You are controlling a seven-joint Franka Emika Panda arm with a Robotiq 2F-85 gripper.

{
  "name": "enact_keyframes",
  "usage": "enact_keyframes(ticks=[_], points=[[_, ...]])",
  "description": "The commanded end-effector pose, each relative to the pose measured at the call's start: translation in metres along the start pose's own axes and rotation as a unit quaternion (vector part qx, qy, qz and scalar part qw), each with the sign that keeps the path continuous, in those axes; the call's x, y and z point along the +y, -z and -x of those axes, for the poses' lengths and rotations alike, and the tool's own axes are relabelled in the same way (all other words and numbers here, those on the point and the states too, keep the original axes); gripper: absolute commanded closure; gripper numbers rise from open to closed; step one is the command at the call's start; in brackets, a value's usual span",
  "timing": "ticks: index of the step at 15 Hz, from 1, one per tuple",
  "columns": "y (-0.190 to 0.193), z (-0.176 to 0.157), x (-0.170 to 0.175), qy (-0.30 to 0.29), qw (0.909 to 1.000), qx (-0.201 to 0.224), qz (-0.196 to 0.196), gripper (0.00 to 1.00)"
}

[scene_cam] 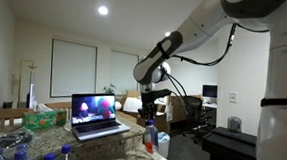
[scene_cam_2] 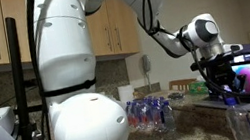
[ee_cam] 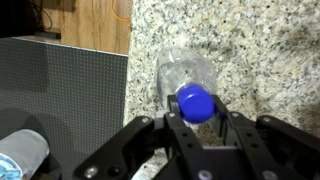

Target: Move the three bottles to the left, one at a time

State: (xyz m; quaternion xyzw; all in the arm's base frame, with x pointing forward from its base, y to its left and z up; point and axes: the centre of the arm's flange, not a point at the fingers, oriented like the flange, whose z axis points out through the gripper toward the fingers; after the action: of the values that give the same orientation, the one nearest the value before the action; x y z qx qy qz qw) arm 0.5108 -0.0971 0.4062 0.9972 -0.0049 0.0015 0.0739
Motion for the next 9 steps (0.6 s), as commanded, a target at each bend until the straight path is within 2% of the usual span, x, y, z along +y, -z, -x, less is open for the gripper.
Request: enact_keyframes(ticks=[1,5,9], points=[[0.061,-0.01,-0.043,0.077,0.997,-0.007,0.002,0.86],[0.11,-0.044,-0.116,0.151,0.9879,-0.024,0.026,0.86],[0.122,-0.082,-0.172,0.198,0.9795,-0.028,0.029,0.86]])
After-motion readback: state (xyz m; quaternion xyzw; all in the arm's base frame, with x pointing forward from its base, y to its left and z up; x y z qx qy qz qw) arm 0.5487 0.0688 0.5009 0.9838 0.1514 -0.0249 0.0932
